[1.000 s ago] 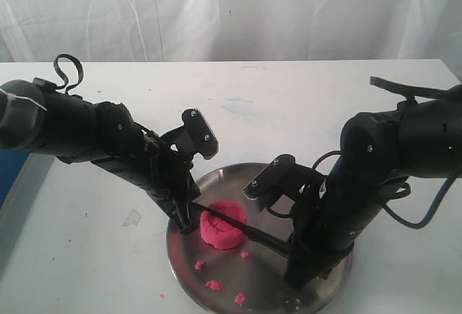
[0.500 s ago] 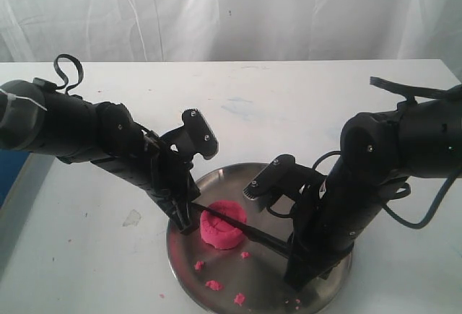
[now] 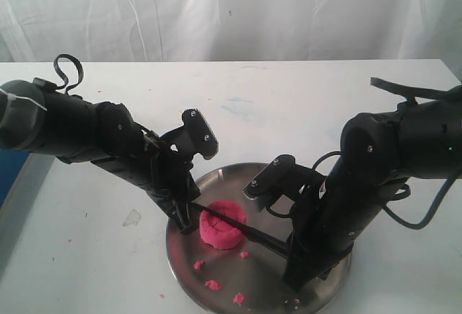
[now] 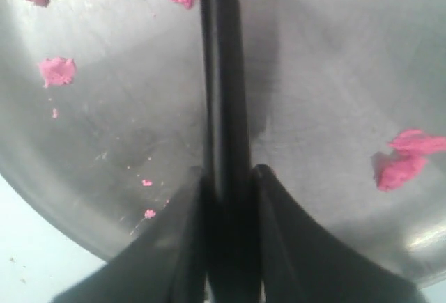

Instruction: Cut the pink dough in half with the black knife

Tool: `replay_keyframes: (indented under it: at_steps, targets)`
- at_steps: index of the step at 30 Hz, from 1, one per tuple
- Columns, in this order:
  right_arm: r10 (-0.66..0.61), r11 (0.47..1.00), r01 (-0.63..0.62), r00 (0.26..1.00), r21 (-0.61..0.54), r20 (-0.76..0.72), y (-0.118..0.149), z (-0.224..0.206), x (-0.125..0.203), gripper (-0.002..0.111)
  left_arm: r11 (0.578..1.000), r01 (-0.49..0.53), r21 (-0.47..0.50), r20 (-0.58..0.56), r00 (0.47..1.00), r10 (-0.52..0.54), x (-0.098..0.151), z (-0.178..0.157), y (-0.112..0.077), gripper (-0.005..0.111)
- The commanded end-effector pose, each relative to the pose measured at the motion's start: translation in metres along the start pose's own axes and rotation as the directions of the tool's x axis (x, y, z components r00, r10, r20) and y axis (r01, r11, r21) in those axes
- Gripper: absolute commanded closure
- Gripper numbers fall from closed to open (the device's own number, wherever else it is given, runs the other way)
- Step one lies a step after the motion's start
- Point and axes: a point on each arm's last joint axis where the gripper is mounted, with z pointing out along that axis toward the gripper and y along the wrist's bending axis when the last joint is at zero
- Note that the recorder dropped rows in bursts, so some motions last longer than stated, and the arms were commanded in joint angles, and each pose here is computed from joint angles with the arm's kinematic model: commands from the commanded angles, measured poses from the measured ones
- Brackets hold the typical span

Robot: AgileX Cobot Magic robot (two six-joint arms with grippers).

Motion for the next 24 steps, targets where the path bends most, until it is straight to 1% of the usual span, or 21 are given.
replay_keyframes:
  at_steps: [1, 5, 24]
  targets:
    - [0.03, 0.999, -0.031, 0.997, 0.019, 0.066, -0.0015, 0.0001, -0.0064, 0.108, 0.998, 0.016, 0.064, -0.044, 0.999, -0.013, 0.0072, 0.0043, -0.0084, 0.107]
    - [0.038, 0.999, -0.04, 0.995, 0.025, 0.087, -0.0022, -0.0001, -0.0083, 0.108, 0.998, 0.016, 0.064, -0.044, 0.999, -0.013, 0.0072, 0.0043, -0.0084, 0.107]
    - [0.039, 0.999, -0.042, 0.995, 0.028, 0.093, -0.0024, 0.0, -0.0087, 0.108, 0.998, 0.016, 0.064, -0.044, 0.999, -0.013, 0.0072, 0.0043, -0.0084, 0.107]
